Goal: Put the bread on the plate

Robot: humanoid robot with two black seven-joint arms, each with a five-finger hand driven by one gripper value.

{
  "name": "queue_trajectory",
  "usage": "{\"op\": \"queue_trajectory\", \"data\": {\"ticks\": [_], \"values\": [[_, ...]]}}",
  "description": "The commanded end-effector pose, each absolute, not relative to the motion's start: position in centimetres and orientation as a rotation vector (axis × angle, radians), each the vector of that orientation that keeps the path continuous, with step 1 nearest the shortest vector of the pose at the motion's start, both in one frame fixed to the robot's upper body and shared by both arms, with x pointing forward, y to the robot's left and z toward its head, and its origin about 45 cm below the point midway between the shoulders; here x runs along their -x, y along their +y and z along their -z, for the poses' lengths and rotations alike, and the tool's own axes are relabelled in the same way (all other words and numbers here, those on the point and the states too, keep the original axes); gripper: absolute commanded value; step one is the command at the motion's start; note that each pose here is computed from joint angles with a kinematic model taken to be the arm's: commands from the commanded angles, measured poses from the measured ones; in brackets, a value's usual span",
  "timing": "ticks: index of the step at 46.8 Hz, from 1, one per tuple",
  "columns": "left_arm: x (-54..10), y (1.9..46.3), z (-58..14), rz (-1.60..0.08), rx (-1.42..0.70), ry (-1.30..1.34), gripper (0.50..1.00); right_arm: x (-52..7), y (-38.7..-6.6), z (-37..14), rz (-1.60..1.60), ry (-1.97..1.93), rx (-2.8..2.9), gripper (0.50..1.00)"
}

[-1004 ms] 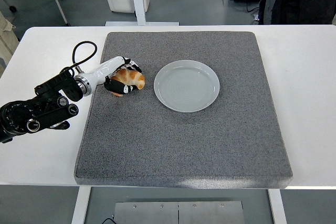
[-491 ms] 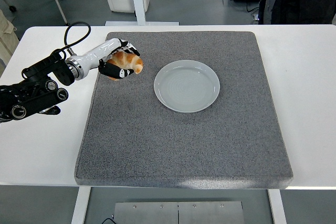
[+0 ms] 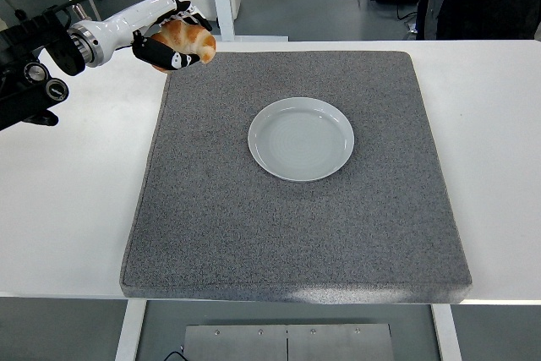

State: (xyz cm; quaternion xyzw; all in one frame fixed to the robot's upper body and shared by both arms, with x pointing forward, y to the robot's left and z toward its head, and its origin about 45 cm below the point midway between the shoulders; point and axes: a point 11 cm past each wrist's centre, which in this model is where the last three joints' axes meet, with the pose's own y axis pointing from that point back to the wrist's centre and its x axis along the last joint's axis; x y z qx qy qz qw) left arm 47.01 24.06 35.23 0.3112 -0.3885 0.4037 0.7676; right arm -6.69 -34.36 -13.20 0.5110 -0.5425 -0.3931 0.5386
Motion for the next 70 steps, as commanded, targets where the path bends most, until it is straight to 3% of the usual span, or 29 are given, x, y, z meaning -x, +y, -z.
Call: {"op": "queue_trajectory", "data": {"ticks": [1, 44, 70], "values": [[-47.1, 23.8, -36.1, -0.861, -0.668, -0.852, 0.500, 6.7, -34.3, 13.2, 0.935, -1.290, -1.216, 1.000], [-46.3, 13.9, -42.9, -0.638, -0.523, -1.006, 0.500, 6.7, -34.4, 13.2, 0.934, -1.290, -1.215, 1.000], [-44.3, 6.8, -40.2, -0.438, -0.520, -1.105, 0.500, 6.7, -34.4, 13.2, 0.934, -1.290, -1.215, 1.000]]}}
